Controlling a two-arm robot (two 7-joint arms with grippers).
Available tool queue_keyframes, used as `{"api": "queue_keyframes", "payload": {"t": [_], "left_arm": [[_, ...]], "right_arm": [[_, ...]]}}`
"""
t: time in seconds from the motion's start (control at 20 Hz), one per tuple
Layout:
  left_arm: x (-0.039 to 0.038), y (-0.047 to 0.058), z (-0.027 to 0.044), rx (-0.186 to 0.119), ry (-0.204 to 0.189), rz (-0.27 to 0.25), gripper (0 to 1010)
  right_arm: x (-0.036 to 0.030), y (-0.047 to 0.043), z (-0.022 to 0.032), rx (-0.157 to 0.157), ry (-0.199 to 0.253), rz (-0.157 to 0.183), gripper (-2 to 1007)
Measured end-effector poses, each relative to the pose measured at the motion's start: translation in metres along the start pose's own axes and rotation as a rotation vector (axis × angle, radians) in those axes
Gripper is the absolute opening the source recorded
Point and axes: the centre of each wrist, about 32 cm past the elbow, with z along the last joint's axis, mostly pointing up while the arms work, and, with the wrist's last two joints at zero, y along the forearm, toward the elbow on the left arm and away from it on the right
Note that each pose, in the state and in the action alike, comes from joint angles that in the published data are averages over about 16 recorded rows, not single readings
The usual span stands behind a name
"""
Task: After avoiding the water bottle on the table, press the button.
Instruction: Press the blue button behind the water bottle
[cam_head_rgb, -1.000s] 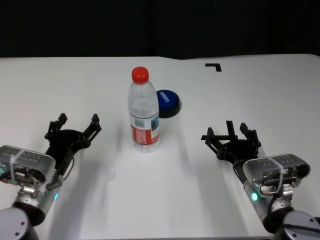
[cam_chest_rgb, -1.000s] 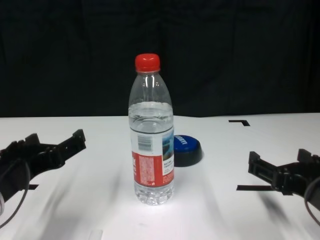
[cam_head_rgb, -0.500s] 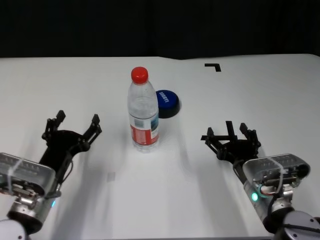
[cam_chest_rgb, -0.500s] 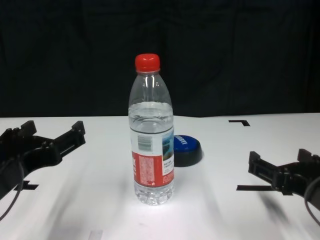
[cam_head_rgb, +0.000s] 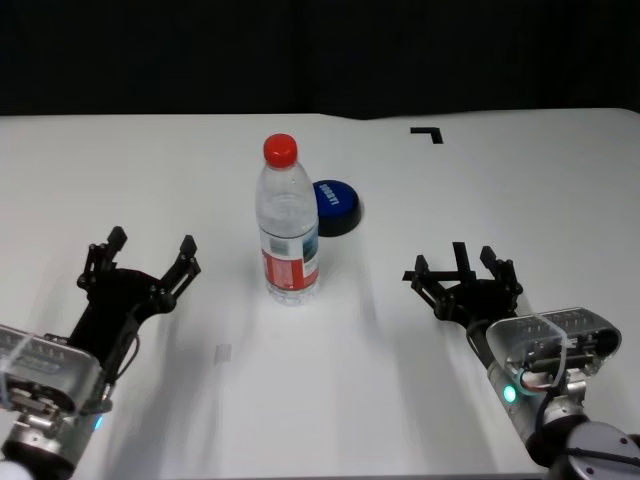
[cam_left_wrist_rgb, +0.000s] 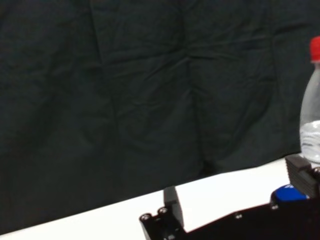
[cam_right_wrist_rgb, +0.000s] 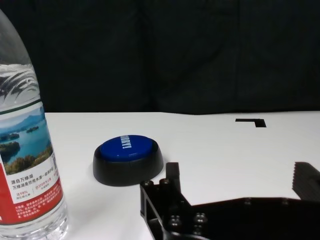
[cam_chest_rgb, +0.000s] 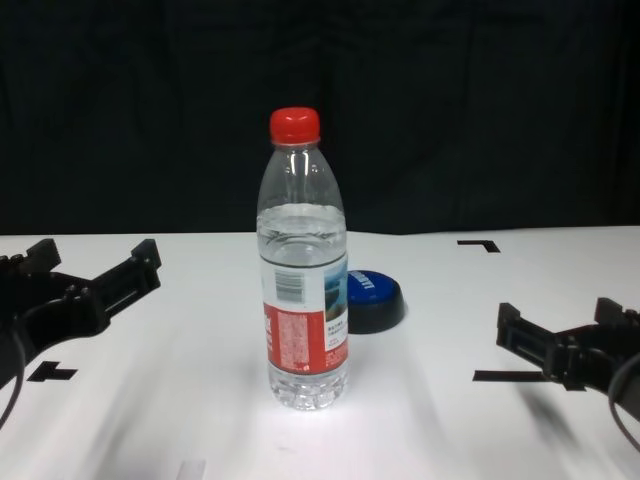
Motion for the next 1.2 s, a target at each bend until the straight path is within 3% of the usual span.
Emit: {"api": "queue_keyframes", "payload": {"t": [0.65, 1.2], "left_arm": [[-0.0048, 0.011, -0.0002, -0.014, 0.032, -0.062, 1003], [-0.0062, 0.009, -0.0039, -0.018, 0.029, -0.148, 1003]], "right_arm": [[0.0000, 0.0000, 0.0000, 0.000, 0.000, 0.000, 1003], [0.0000, 0.0000, 0.0000, 0.000, 0.000, 0.000, 1003]]}}
